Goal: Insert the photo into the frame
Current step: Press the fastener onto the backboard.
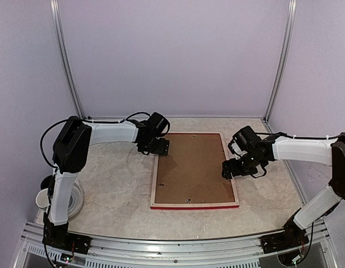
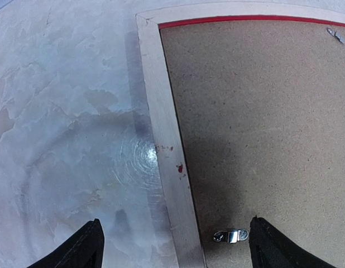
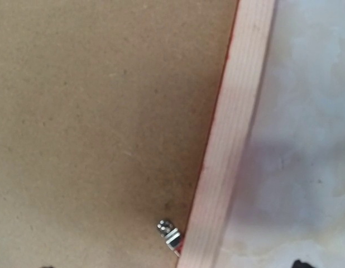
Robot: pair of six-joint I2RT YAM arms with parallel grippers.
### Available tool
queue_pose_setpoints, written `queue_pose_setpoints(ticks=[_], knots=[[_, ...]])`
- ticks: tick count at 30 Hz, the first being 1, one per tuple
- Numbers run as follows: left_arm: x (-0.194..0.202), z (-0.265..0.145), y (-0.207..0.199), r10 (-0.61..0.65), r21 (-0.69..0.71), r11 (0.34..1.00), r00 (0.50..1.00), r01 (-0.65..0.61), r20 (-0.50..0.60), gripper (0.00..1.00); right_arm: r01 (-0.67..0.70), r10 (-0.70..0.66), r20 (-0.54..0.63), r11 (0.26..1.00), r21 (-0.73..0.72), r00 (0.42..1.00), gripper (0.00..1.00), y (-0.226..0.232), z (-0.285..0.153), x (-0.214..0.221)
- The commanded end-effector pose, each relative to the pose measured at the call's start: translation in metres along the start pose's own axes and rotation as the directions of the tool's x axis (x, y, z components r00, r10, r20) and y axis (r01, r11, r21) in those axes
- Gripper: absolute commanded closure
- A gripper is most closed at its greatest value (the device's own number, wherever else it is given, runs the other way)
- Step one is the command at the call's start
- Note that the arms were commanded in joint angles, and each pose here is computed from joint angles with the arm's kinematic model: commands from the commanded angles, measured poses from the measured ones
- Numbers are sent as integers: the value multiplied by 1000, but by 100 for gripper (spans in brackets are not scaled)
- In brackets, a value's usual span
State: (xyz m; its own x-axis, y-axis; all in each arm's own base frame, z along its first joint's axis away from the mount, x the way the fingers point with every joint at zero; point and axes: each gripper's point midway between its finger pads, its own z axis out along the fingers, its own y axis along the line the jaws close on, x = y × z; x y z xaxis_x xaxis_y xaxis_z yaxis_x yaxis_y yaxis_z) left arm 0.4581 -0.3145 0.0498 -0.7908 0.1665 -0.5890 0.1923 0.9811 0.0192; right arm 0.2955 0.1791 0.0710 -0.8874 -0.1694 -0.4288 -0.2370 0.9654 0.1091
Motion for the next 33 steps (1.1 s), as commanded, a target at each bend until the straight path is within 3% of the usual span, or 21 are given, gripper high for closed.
queue_pose_setpoints(ticks=[1,11,19,33], knots=[[-1,3,2,12,-21,1000,1000,-12,5,13,-6,6,1,1000,-3,1000,8,2,2,4],[15,17,1,24,-21,999,999,-24,-29,14,-10,10,-2,1000,-1,1000,9,2,3,6],[17,20,3,26,-20,999,999,-27,-35,26,-10,10,-4,1000,-2,1000,9,3,5,6],[19,4,4,22,6,1000,999,-21,-37,28,-7,7,-5,1000,5,1000,9,2,5,6]])
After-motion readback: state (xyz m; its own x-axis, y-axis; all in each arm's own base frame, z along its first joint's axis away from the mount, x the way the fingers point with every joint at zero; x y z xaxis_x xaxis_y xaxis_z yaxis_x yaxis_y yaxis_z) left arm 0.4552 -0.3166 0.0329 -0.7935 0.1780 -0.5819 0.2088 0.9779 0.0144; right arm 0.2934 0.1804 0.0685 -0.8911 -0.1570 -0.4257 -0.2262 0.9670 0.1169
